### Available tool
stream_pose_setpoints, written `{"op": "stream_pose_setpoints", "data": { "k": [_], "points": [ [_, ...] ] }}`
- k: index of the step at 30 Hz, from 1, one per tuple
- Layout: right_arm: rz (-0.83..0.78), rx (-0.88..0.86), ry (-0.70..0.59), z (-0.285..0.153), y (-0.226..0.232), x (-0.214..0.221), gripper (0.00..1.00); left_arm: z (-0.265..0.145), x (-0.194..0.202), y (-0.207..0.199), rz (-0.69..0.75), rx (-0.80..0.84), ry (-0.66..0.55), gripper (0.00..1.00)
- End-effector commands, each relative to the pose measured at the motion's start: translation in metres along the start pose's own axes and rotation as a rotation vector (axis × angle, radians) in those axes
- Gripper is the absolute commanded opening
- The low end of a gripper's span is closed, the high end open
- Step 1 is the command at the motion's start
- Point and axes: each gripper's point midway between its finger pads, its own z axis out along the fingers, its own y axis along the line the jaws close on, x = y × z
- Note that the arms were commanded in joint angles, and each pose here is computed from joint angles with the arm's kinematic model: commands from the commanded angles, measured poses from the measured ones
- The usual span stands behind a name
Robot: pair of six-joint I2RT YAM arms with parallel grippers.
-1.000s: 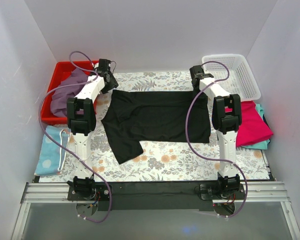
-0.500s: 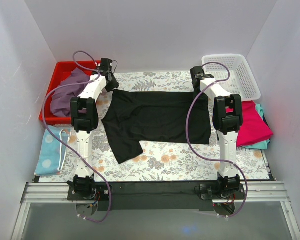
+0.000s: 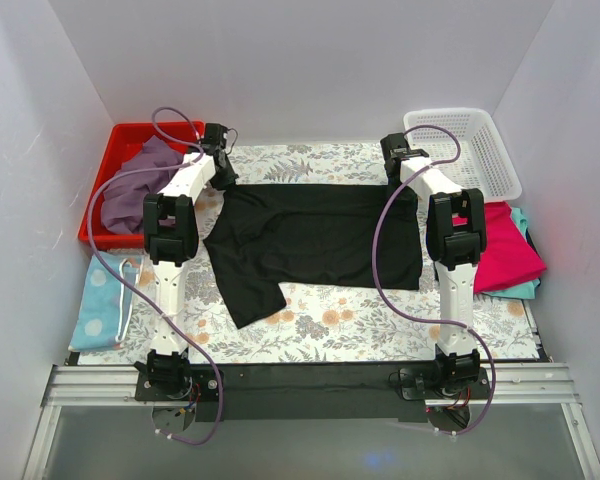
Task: Fold and stack the t-shirts
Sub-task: Fold the tshirt
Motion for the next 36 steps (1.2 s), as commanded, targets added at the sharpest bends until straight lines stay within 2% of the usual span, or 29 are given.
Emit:
{"op": "stream_pose_setpoints", "data": {
  "k": [1,4,14,21,24,26,27,28,29,32,36],
  "points": [
    [-0.003,0.005,0.043,-0.008,-0.006,0.011,0.35,-0.010,-0.013,0.010,0.015,-0.079,-0.045,0.03],
    [-0.004,0.004,0.046,-0.007,-0.006,0.013,0.35,-0.015,-0.030,0.014,-0.002,-0.116,-0.103,0.00],
    [-0.006,0.030,0.044,-0.008,-0.013,0.015,0.35,-0.042,-0.082,0.035,-0.048,-0.274,-0.310,0.00],
    [-0.003,0.049,0.055,-0.006,-0.019,0.020,0.34,-0.045,-0.087,0.046,-0.055,-0.333,-0.346,0.00],
    [-0.003,0.058,0.062,-0.006,-0.021,0.024,0.34,-0.043,-0.087,0.048,-0.056,-0.343,-0.346,0.03],
    [-0.001,0.067,0.063,-0.006,-0.024,0.025,0.33,-0.042,-0.089,0.051,-0.061,-0.352,-0.356,0.10],
    [-0.003,0.069,0.065,-0.006,-0.024,0.026,0.33,-0.042,-0.090,0.051,-0.058,-0.349,-0.358,0.14],
    [0.001,0.076,0.064,-0.005,-0.026,0.026,0.33,-0.043,-0.093,0.052,-0.060,-0.353,-0.367,0.25],
    [0.002,0.080,0.064,-0.005,-0.027,0.026,0.33,-0.044,-0.096,0.052,-0.058,-0.350,-0.376,0.30],
    [0.004,0.086,0.064,-0.005,-0.030,0.027,0.33,-0.047,-0.103,0.050,-0.062,-0.335,-0.392,0.33],
    [0.009,0.076,0.063,-0.007,-0.029,0.026,0.33,-0.048,-0.101,0.031,-0.051,-0.231,-0.360,0.31]
  ]
}}
